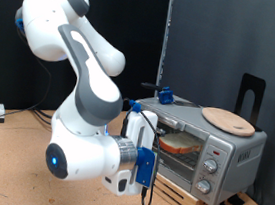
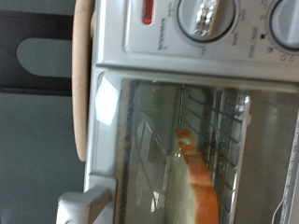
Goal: Make a piece of toast with the oven
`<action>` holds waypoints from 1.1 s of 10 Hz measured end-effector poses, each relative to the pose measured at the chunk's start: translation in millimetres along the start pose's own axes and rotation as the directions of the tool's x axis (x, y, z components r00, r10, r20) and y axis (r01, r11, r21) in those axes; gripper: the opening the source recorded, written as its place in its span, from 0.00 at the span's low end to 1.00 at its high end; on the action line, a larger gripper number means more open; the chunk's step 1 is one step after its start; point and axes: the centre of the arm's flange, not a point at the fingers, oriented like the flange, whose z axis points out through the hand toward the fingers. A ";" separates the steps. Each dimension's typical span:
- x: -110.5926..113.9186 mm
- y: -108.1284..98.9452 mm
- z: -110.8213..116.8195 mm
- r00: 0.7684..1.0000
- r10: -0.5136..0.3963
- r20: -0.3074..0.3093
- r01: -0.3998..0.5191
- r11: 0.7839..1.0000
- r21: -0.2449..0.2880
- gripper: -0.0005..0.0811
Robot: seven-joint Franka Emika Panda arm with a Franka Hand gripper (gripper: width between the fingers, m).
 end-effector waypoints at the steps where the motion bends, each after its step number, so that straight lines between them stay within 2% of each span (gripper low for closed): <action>1: 11.1 4.3 5.4 1.000 0.016 0.004 -0.016 1.000 0.011 0.99; 3: 33.8 7.9 23.2 0.999 0.018 0.028 -0.018 1.000 0.002 0.99; 7: 74.1 8.8 66.0 0.999 -0.013 0.032 0.015 0.997 -0.075 0.99; 11: 98.9 13.4 84.0 1.000 -0.011 0.026 0.013 0.998 -0.066 0.99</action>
